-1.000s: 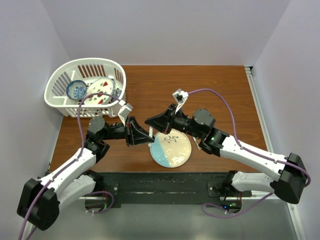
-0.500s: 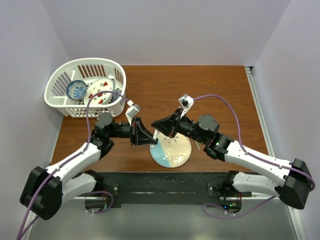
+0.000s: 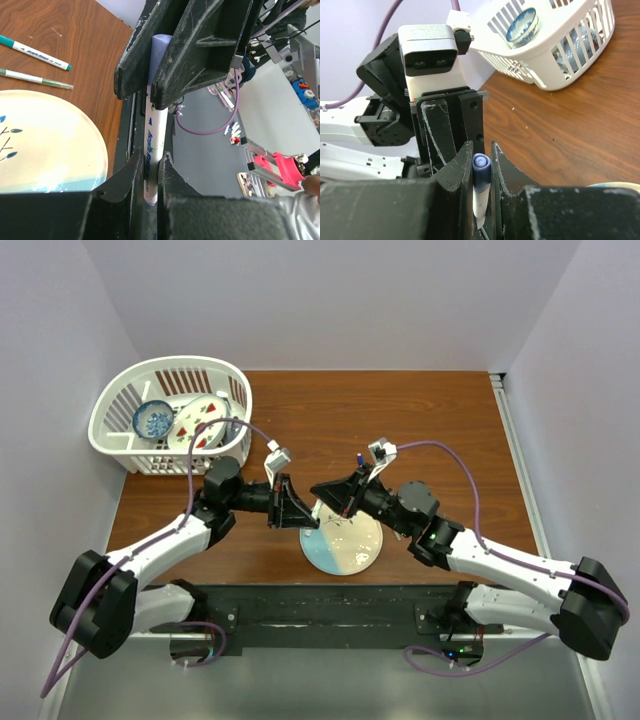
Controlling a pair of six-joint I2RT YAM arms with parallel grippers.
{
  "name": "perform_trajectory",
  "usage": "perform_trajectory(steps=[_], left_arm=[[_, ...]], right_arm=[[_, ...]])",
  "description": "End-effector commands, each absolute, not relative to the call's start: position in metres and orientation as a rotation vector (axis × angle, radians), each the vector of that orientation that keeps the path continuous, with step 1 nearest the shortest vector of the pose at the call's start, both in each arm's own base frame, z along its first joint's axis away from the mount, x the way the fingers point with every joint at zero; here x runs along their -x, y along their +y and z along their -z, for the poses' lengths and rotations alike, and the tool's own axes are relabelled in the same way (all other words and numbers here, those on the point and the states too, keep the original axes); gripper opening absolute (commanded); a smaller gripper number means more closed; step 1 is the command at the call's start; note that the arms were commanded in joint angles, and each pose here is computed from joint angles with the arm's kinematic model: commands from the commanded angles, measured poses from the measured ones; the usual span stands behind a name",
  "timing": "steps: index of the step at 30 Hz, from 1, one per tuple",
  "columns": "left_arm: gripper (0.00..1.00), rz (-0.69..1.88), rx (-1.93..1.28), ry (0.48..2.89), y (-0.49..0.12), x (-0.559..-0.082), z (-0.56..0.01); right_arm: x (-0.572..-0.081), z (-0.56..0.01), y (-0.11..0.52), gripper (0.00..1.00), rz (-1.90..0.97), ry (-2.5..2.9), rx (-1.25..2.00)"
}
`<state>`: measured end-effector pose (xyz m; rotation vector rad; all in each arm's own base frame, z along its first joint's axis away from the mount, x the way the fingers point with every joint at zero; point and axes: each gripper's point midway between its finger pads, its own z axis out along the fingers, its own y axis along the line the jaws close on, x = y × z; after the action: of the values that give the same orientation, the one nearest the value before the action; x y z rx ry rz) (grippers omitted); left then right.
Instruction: Insert the pens into the pen caps
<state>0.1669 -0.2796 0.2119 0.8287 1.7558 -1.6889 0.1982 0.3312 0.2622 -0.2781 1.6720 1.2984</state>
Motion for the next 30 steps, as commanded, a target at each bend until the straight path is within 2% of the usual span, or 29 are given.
perform_trajectory(steps=[1, 21, 30], left_arm=[[0.00, 1.357, -0.559, 1.434, -0.274, -0.263, -0.308], [0.00, 1.341, -0.513, 1.409, -0.263, -0.290, -0.330], [0.00, 1.276, -0.507, 1.427, -0.261, -0.314, -0.336]], right_arm=[[-0.093, -0.168, 0.340, 0.00, -1.490, 2.067, 0.628], [-0.070, -0.151, 0.354, 0.00, -1.451, 2.118, 0.674], [-0.038, -0.152, 0.370, 0.00, -1.489, 2.153, 0.739]])
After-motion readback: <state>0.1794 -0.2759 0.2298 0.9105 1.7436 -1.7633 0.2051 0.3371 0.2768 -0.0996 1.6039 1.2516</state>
